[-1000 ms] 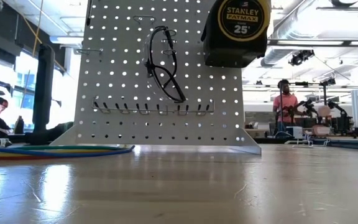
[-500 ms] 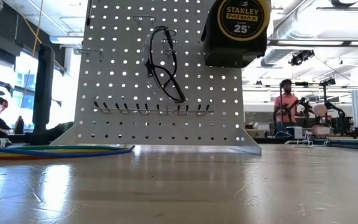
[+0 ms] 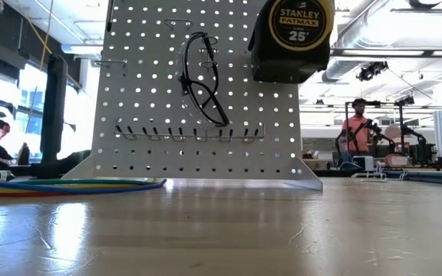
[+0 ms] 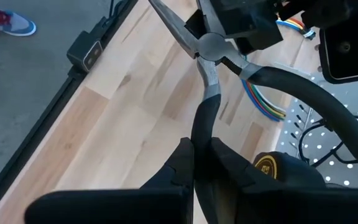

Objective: Hang tools onto peg board
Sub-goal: Hang the plier on the peg board

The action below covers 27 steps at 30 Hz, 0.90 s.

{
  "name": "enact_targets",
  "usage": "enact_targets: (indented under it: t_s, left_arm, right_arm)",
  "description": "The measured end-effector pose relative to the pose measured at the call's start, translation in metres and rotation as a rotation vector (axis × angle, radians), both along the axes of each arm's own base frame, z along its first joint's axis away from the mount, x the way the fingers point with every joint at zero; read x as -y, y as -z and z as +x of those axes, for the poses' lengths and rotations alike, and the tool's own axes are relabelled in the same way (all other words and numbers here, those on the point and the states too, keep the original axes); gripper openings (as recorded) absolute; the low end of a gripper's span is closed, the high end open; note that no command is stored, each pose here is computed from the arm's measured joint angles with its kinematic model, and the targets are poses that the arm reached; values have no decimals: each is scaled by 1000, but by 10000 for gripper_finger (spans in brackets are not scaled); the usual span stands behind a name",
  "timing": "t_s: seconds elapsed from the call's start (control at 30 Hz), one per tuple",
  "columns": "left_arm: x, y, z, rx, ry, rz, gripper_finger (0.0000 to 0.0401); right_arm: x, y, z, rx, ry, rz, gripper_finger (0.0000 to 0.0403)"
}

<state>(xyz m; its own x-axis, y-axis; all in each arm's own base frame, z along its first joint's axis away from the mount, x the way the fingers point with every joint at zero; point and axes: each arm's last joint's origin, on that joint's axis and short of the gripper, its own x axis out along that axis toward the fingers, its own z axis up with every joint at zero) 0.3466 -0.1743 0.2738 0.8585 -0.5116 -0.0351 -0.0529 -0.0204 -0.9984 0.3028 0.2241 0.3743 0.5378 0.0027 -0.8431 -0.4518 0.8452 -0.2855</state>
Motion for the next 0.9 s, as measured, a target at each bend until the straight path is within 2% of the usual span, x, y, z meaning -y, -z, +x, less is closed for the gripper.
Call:
enact_targets:
  t_s: [0.13, 0.37, 0.6, 0.73, 0.9]
  left_arm:
    - [-1, 0, 0, 1, -6, 0, 151]
    - [-5, 1, 2, 8, -14, 34, 29]
    - [-7, 2, 3, 11, -36, 58, 23]
    - [-6, 1, 3, 25, -65, 79, 23]
    - [-7, -1, 2, 53, -70, 130, 23]
  right_arm:
    - [0, 0, 0, 5, 0, 2, 17]
    - [-1, 0, 1, 11, 3, 6, 16]
    - [-1, 0, 1, 7, 12, 25, 22]
    - [-1, -8, -1, 50, 128, 77, 90]
    - [5, -30, -12, 98, 223, 82, 186]
